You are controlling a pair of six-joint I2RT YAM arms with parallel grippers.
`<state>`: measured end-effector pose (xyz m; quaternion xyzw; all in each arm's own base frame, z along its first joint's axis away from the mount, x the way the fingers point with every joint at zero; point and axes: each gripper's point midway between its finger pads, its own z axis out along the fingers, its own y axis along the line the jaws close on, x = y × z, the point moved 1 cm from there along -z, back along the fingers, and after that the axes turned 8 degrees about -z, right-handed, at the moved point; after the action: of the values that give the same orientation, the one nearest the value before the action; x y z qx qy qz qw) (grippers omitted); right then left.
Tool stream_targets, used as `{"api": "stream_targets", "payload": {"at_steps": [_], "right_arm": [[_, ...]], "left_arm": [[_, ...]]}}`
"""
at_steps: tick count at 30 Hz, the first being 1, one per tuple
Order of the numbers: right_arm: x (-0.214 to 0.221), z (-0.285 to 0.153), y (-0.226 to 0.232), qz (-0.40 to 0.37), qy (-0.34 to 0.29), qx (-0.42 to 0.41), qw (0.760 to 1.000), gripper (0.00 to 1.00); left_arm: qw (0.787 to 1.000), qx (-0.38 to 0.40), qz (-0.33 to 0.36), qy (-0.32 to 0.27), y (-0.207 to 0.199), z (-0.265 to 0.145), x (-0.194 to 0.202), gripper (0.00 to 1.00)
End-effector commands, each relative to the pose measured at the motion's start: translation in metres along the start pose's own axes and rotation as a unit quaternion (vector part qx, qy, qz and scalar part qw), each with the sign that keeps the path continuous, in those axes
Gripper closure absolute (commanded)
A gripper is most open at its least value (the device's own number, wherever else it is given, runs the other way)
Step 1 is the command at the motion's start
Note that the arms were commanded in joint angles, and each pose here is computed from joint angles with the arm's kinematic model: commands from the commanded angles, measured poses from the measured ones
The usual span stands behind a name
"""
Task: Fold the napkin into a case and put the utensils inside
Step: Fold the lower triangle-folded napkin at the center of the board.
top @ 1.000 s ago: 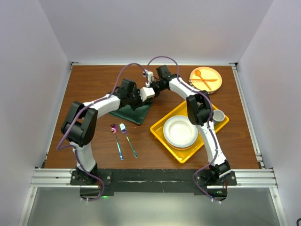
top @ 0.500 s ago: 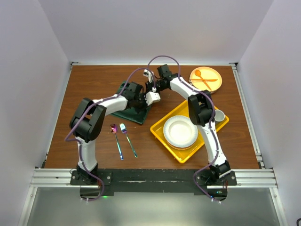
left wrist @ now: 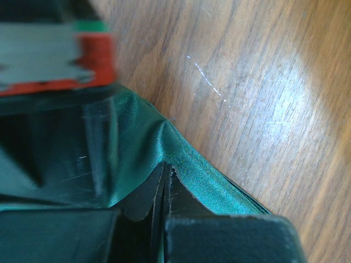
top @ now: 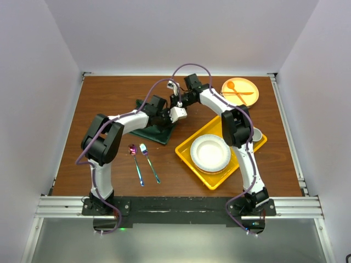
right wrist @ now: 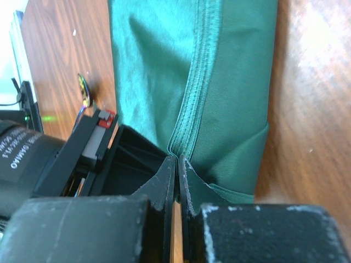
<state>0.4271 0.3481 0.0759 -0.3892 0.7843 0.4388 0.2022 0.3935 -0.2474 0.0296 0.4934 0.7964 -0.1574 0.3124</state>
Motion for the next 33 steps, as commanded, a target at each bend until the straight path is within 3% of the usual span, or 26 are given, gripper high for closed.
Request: {"api": "stream_targets", "payload": {"at_steps": [1,11,17,21,23,28,31,33], "right_arm": [[0.006,-0.011,0.021,-0.015,0.025,-0.015,0.999,1.00],[0.036,0.008,-0.017,0.011,0.065,0.036,0.997,1.00],[0.051,0.014,-0.039,0.024,0.087,0.069,0.993,1.00],[0.052,0.012,-0.052,0.016,0.090,0.097,0.991,1.00],[0.042,0.011,-0.057,-0.002,0.081,0.107,0.991,1.00],[0.013,0.007,-0.069,-0.089,0.057,0.129,0.986,1.00],[0.000,0.002,-0.069,-0.141,0.046,0.130,0.980,1.00],[-0.009,-0.003,-0.068,-0.176,0.039,0.132,0.975,1.00]], "left_arm": [[0.998,0.005,-0.006,0.055,-0.006,0.005,0.032,1.00],[0.999,0.008,-0.005,0.045,-0.007,0.001,0.024,1.00],[0.998,0.025,-0.016,-0.048,-0.009,-0.040,-0.036,0.96],[0.990,0.042,-0.069,-0.119,-0.003,-0.081,-0.065,0.94],[0.982,0.015,-0.114,-0.150,0.027,-0.105,-0.066,0.92],[0.946,-0.061,-0.264,-0.176,0.100,-0.140,-0.027,0.76],[0.931,-0.073,-0.322,-0.156,0.118,-0.137,0.006,0.72],[0.935,-0.079,-0.321,-0.125,0.118,-0.127,0.026,0.73]]}}
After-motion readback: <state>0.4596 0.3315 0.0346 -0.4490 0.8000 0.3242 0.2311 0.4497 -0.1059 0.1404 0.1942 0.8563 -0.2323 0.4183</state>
